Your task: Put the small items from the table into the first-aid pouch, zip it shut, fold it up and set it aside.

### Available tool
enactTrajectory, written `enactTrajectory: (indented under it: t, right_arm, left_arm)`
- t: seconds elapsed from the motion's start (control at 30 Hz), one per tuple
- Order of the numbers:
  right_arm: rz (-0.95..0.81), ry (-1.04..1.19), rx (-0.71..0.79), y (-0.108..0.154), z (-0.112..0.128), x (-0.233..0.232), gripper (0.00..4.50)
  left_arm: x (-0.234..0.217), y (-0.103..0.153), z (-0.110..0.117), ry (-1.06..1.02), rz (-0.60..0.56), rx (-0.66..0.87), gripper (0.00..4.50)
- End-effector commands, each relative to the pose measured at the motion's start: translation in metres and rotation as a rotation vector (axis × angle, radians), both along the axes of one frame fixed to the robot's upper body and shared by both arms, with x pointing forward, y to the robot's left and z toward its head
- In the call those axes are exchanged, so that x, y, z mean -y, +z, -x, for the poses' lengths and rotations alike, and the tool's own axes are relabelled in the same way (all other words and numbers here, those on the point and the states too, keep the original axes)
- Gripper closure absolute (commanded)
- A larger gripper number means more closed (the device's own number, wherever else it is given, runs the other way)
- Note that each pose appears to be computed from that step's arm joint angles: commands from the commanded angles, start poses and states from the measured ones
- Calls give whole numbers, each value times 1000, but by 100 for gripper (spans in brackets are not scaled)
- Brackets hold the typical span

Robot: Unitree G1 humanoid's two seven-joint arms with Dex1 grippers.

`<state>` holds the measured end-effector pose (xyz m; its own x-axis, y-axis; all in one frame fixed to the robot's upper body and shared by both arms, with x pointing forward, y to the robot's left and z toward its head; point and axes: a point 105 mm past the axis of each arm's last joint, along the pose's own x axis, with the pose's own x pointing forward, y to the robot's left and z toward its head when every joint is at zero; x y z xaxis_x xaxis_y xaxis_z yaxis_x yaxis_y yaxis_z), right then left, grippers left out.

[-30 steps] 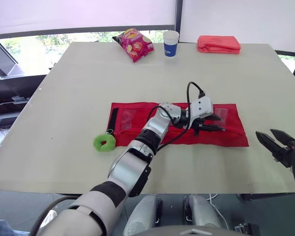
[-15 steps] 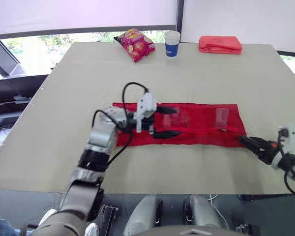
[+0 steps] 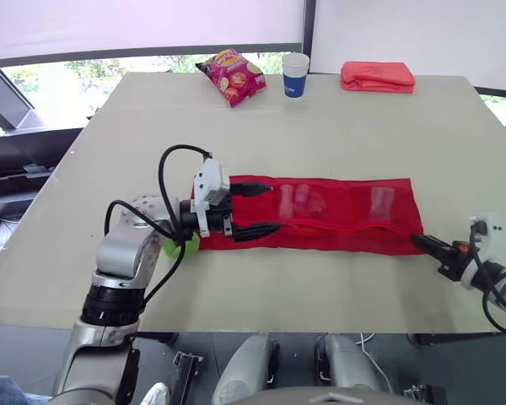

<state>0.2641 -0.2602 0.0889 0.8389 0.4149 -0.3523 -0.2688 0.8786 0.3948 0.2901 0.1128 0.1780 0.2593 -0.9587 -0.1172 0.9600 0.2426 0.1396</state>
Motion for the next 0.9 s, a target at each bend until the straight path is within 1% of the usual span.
enactTrajectory:
  t: [0.03,0.1,0.17,0.23,0.33,0.5,0.63,0.83,0.9]
  right_arm:
    - [207,-81,8,5,11,44,443]
    - [346,-125,-21,4,19,71,443]
    - [481,-187,-37,9,27,103,443]
    - [542,-214,-38,14,30,118,443]
    - [657,-270,-56,20,35,146,443]
    - [804,-343,-112,21,41,178,443]
    - [865,-410,-114,22,42,194,443]
    - [876,-360,-94,21,38,189,443]
    - [882,-331,-90,23,40,186,381]
  left_arm:
    - [-3,16,13,-36,21,43,0]
    - [-3,19,19,-69,27,42,0]
    - [-5,22,28,-118,21,38,0]
    - [-7,23,32,-143,10,36,0]
    - [-16,24,35,-174,-59,61,0]
    - [-28,28,37,-198,-112,64,0]
    - [-34,31,39,-202,-120,57,0]
    - [-35,32,37,-198,-125,60,0]
    - [-35,31,36,-194,-126,61,0]
